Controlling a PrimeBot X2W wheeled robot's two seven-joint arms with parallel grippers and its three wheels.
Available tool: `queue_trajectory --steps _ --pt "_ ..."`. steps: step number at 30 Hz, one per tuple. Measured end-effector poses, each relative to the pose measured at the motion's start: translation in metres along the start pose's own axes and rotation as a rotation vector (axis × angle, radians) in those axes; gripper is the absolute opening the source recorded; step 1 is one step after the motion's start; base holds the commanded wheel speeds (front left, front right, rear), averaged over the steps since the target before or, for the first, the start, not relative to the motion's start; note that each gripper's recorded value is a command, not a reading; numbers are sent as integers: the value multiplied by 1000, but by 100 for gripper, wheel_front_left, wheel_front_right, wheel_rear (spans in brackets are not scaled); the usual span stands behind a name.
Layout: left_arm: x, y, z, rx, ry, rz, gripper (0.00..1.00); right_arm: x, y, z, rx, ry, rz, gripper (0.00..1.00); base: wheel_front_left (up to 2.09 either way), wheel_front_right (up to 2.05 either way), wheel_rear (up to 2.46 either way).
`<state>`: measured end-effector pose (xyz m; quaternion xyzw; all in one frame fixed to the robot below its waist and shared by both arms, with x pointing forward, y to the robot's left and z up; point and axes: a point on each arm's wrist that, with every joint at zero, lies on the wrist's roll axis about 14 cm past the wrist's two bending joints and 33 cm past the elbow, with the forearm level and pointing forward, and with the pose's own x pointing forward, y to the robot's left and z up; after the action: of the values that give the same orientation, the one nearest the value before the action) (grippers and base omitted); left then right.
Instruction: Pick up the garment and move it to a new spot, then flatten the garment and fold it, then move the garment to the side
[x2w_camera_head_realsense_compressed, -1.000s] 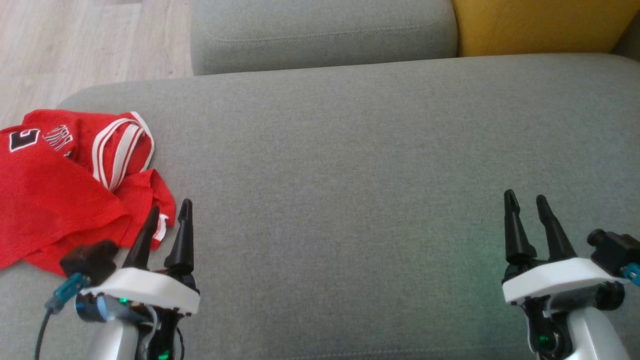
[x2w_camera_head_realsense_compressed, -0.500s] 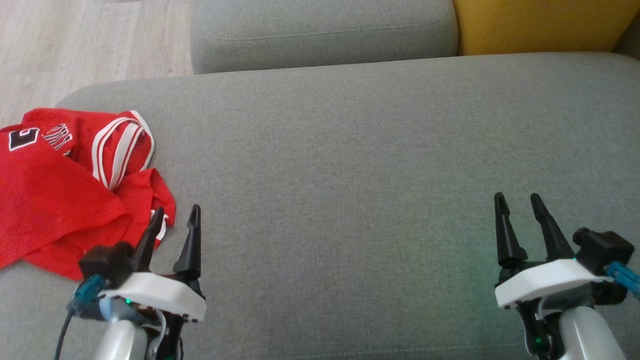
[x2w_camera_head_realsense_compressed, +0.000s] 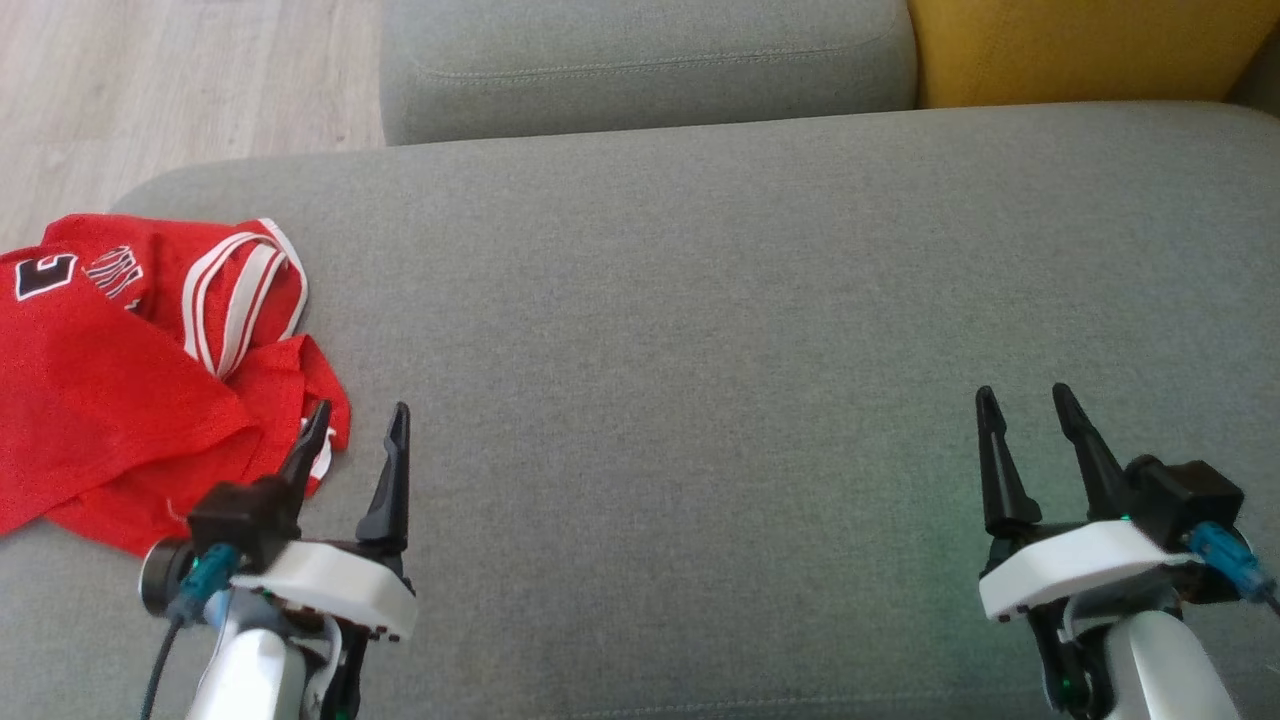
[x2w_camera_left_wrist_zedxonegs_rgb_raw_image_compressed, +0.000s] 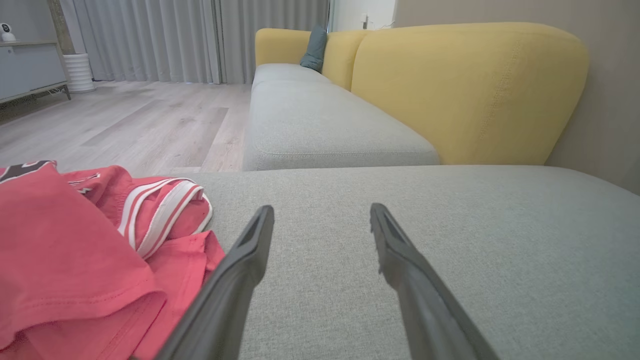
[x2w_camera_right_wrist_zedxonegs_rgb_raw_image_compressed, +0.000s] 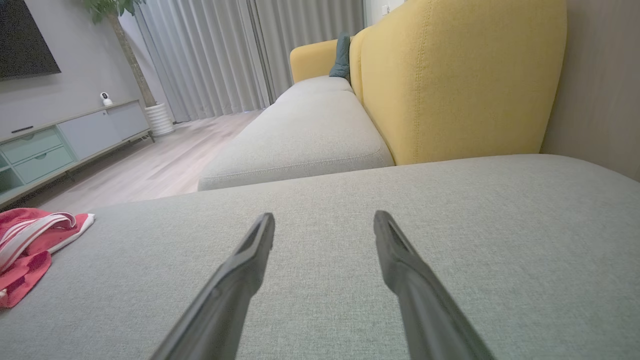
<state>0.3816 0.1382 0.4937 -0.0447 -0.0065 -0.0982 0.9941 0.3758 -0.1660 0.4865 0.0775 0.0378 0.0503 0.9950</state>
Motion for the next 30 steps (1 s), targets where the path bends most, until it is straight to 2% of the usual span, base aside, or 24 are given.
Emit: queue_trajectory --steps 4,30 --pt "0 -2 -2 37 1 -13 100 0 1 0 -19 -5 1 100 0 0 0" --pt "-3 9 -6 18 16 31 100 10 8 3 3 -12 19 100 0 0 0"
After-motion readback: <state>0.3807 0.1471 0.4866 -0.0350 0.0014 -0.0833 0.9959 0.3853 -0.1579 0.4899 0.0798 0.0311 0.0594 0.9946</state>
